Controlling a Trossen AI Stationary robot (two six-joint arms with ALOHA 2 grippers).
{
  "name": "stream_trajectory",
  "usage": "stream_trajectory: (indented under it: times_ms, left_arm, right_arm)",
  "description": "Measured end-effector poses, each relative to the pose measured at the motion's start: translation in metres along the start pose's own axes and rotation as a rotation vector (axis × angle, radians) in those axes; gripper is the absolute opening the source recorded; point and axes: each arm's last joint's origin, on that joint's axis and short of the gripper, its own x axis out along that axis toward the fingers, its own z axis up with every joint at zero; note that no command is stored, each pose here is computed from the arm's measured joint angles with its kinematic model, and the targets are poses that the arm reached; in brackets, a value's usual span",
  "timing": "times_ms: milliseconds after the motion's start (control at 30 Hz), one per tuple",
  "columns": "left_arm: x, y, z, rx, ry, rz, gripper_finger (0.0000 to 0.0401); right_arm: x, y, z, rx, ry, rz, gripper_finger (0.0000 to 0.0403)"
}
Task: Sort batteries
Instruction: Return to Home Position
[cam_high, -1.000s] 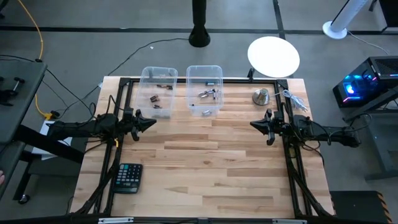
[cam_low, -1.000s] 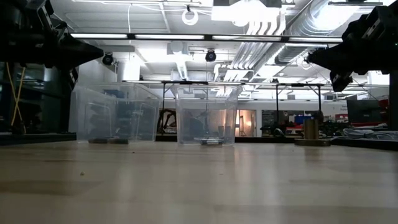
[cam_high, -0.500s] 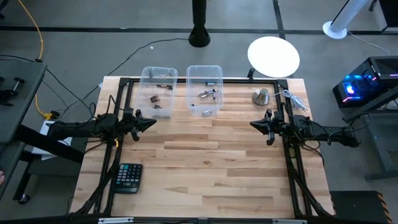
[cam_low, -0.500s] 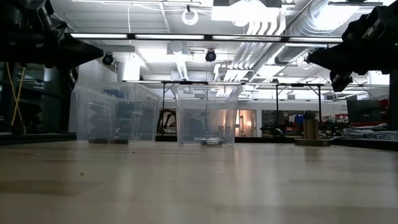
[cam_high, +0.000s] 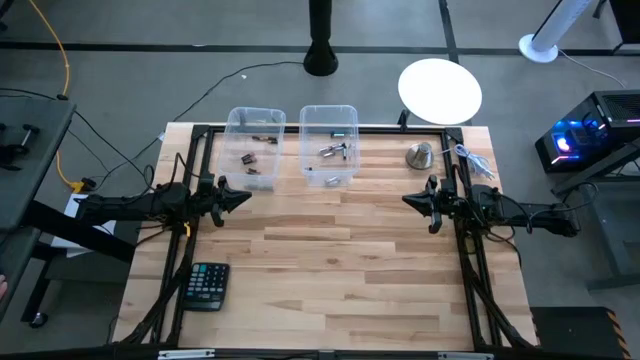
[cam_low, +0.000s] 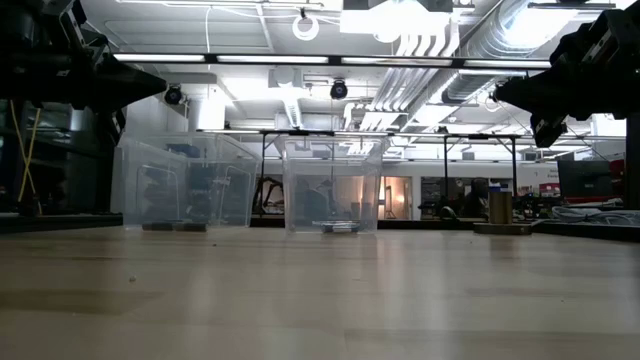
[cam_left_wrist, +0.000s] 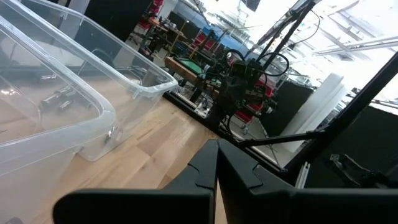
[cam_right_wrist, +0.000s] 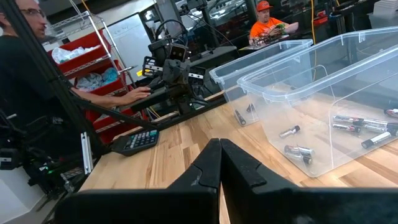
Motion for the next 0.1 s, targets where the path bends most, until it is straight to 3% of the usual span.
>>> stream_trajectory:
  times_ms: [100]
  left_arm:
    - [0.0, 0.0, 0.0, 0.0, 0.0, 0.0, 0.0]
  right_arm:
    - [0.0, 0.0, 0.0, 0.0, 0.0, 0.0, 0.0]
